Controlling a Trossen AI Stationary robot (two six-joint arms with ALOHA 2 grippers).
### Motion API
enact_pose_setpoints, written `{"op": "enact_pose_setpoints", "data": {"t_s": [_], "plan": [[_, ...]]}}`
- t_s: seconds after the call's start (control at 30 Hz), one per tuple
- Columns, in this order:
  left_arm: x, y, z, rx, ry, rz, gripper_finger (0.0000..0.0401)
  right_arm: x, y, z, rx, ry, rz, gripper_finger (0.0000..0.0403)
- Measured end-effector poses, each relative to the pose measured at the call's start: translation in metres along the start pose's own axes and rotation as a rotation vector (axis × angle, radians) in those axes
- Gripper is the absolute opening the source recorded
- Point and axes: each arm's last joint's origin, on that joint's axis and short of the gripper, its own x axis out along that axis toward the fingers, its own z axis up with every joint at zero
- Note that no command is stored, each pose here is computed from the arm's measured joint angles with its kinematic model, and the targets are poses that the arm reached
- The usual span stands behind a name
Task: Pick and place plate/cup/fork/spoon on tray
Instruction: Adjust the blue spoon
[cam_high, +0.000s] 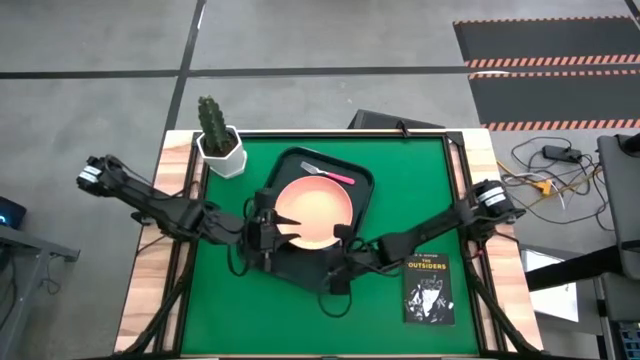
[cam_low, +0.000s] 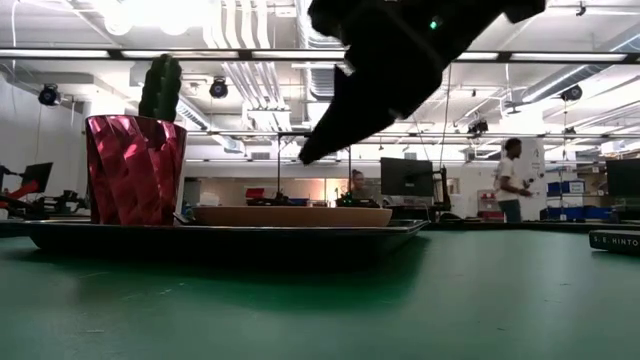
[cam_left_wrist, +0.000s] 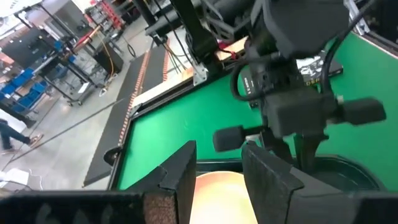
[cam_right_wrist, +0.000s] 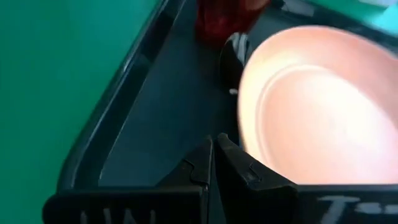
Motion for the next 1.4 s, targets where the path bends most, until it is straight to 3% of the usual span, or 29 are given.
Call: {"op": "enact_pose_setpoints", "data": {"t_s": [0.27,0.77,1.13,1.4], "plan": [[-0.008,0.002,-0.006,-0.038,-0.026,0.003,0.0109,0.024,-0.006,-0.004,0.012,0.050,0.020,0.0009],[-0.009,0.001,-0.006,-0.041,-0.030,0.003,0.0109,0.031,-0.017,-0.009,0.019,0.028,0.030,0.0009],[-0.008,0.001,-0.006,-0.041,-0.031,0.002,0.0109,0.039,-0.023,-0.031,0.053,-0.061,0.031,0.0009],[-0.008,0.001,-0.006,-0.041,-0.031,0.002,0.0109,0.044,-0.036,-0.049,0.073,-0.048,0.009,0.0009]]}}
